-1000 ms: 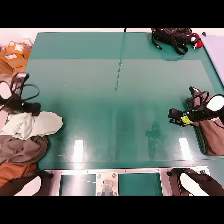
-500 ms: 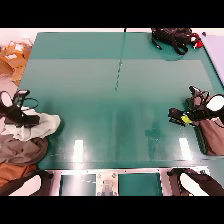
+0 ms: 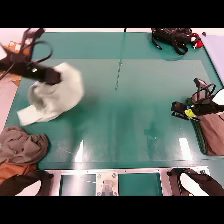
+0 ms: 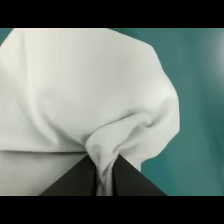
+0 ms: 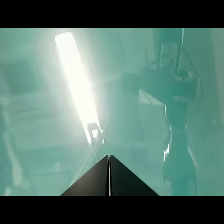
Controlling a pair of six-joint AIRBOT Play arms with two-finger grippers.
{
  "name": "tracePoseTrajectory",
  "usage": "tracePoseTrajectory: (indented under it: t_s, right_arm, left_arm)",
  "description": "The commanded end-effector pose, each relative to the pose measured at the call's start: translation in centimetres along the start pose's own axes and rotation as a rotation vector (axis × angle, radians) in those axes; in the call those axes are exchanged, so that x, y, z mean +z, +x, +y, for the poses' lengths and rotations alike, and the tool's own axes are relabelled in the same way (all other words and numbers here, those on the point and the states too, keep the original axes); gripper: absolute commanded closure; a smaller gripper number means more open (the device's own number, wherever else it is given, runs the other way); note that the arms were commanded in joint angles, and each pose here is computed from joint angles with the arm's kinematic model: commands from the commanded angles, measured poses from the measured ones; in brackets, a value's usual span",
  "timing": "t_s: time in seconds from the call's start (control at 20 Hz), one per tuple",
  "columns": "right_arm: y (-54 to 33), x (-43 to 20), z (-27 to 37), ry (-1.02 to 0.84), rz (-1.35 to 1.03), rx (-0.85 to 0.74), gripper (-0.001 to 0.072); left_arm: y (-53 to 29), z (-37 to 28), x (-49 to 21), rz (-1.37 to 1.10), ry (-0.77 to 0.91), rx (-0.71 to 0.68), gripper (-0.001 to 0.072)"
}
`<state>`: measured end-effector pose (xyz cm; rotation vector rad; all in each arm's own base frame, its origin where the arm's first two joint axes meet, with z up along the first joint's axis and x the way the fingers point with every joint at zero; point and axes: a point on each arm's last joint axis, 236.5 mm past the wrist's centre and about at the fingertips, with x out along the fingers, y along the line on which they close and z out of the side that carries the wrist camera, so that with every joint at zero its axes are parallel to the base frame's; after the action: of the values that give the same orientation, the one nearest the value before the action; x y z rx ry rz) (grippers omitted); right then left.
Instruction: Fold the shirts.
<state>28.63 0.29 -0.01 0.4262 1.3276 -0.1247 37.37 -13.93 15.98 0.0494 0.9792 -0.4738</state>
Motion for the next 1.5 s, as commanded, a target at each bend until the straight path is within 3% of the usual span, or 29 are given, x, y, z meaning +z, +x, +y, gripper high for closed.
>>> tracePoseTrajectory:
  t_s: [0.0, 0.1, 0.15, 0.2, 0.25, 0.3, 0.35, 0.5, 0.75, 1.0, 1.45]
  right_arm:
    - [-1.6, 1.1, 0.6, -0.013, -0.027, 0.009, 0.0694]
    - [-2.2, 1.7, 1.0, -0.015, -0.046, 0.018, 0.0694]
    - [-2.4, 1.8, 1.1, -0.016, -0.051, 0.02, 0.0693]
    - [-2.5, 1.8, 1.3, -0.014, -0.051, 0.027, 0.069]
    - [-2.5, 1.9, 1.3, -0.014, -0.052, 0.027, 0.0598]
    - [-2.5, 1.8, 1.3, -0.015, -0.047, 0.026, 0.0463]
    - [-2.5, 1.5, 1.2, -0.015, -0.036, 0.023, 0.0386]
    - [-2.4, 1.1, 1.1, -0.015, -0.019, 0.02, 0.026]
    - [-1.4, 1.4, 5.4, 0.004, -0.036, 0.215, 0.026]
    - [3.4, 1.5, 10.4, -0.003, 0.02, 0.379, 0.0262]
    - [12.4, 2.4, 17.6, -0.037, 0.13, 0.453, 0.0281]
  left_arm:
    - [-2.0, -12.7, 3.8, -0.145, 0.128, -0.263, 0.0686]
    - [0.4, -16.6, 2.9, -0.099, 0.174, -0.331, 0.0683]
    - [1.9, -18.2, 2.2, -0.062, 0.18, -0.366, 0.0544]
    - [3.8, -19.6, 1.5, -0.021, 0.173, -0.399, 0.0123]
    - [5.4, -20.2, 0.8, 0.024, 0.147, -0.417, 0.0022]
    - [6.7, -20.2, 0.4, 0.055, 0.135, -0.422, 0.0021]
    - [7.5, -19.7, 0.1, 0.075, 0.124, -0.413, 0.0021]
    - [7.6, -16.2, 0.0, 0.114, 0.077, -0.374, 0.002]
    - [9.5, -6.3, -2.1, 0.203, -0.077, -0.231, 0.0019]
    - [17.0, 0.3, -6.5, 0.233, -0.275, -0.144, 0.002]
    - [27.0, -1.2, -4.3, 0.07, -0.447, -0.345, 0.0023]
